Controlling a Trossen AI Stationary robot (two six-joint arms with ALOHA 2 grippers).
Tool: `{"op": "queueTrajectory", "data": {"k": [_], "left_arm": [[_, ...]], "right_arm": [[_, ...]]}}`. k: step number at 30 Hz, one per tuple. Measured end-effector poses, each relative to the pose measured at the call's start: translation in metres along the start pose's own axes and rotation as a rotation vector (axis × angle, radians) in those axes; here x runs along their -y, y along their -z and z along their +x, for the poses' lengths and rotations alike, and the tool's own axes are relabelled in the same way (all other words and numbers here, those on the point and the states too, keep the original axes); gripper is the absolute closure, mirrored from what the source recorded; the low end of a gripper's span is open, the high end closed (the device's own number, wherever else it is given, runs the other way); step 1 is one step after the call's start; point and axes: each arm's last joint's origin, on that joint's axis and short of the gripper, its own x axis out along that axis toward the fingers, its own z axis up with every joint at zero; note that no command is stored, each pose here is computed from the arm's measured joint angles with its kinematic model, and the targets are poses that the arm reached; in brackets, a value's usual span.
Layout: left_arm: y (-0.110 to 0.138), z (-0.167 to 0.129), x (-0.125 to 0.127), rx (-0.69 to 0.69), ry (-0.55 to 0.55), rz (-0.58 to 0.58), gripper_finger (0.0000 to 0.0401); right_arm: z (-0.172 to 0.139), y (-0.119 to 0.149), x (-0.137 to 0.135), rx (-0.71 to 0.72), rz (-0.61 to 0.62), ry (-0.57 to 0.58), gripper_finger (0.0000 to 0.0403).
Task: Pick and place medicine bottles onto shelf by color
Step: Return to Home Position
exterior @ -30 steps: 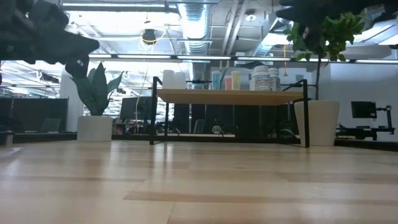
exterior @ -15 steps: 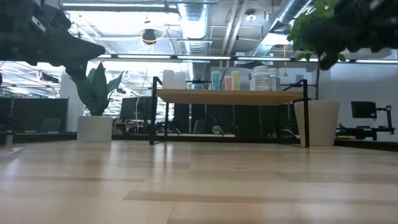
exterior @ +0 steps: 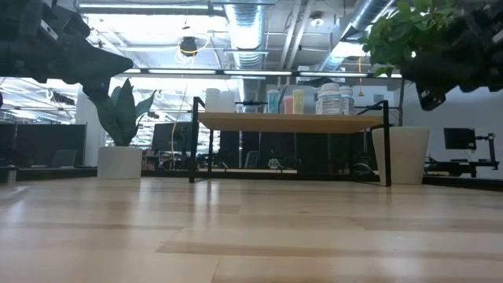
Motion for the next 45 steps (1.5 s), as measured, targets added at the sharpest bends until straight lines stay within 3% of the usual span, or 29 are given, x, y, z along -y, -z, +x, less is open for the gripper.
{"op": "queueTrajectory", "data": {"k": [5,45], "left_arm": [[0.0,0.0,0.0,0.0,0.0,-0.001,0.0401],[0.0003,0.0,0.0,-0.002,0.001,-0.002,0.0401]], "right_arm": [[-0.0028,-0.0014,-0.0018,0.016,-0.081,-0.058,0.0285],[-0.0003,0.0027,-0.0004,-0.03,-0.044,-0.036,0.0285]]}}
